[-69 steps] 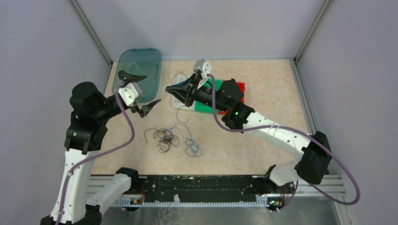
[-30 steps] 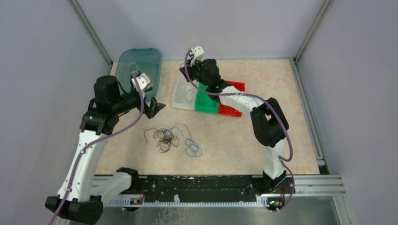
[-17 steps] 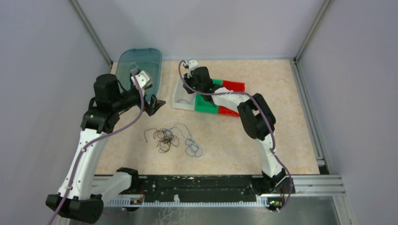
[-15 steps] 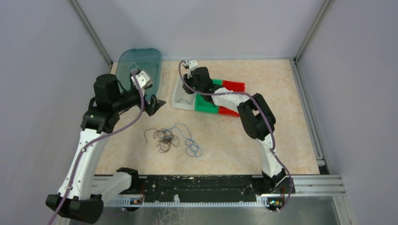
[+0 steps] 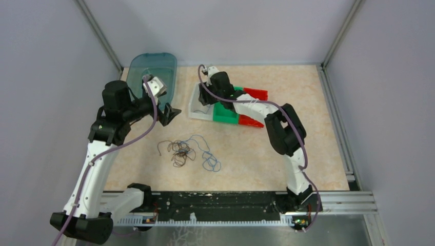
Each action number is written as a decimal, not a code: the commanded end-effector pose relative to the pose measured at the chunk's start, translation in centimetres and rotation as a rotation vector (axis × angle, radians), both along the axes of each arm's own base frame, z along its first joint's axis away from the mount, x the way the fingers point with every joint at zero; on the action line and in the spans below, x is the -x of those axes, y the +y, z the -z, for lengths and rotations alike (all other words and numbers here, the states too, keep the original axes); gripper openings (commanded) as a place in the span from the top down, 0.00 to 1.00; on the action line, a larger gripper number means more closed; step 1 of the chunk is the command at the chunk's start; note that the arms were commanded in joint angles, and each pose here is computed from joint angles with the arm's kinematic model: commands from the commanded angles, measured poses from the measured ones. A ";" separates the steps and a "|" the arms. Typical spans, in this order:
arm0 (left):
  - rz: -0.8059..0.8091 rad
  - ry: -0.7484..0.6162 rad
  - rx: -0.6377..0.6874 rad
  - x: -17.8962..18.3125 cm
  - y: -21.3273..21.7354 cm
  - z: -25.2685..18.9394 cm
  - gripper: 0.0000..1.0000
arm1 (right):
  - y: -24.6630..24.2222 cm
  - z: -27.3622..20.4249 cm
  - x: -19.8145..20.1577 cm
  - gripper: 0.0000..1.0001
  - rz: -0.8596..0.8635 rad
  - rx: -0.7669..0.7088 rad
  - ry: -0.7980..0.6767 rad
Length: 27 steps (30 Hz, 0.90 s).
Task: Untangle the cables
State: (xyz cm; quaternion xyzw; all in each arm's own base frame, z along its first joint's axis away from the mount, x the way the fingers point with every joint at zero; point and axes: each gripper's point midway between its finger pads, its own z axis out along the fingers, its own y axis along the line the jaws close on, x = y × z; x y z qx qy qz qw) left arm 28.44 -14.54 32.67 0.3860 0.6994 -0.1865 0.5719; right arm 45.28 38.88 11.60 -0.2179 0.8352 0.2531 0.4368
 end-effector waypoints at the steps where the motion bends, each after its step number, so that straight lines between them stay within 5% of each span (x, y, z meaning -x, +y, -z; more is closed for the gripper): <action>1: 0.001 -0.014 0.020 -0.3 -0.1 -0.8 0.00 | 0.5 -11.3 1.7 0.50 -0.040 -0.164 -0.147; 7: 0.030 0.040 -0.002 0.5 -0.2 1.2 0.00 | 0.3 -13.1 9.9 0.39 -0.207 -0.164 -0.205; 17: 0.163 0.116 -0.164 2.2 0.1 7.4 0.02 | -3.4 -2.2 25.4 0.30 -0.346 0.004 -0.050; 27: 0.193 0.160 -0.220 2.4 0.4 10.5 0.01 | -6.2 2.6 29.6 0.34 -0.318 0.017 0.056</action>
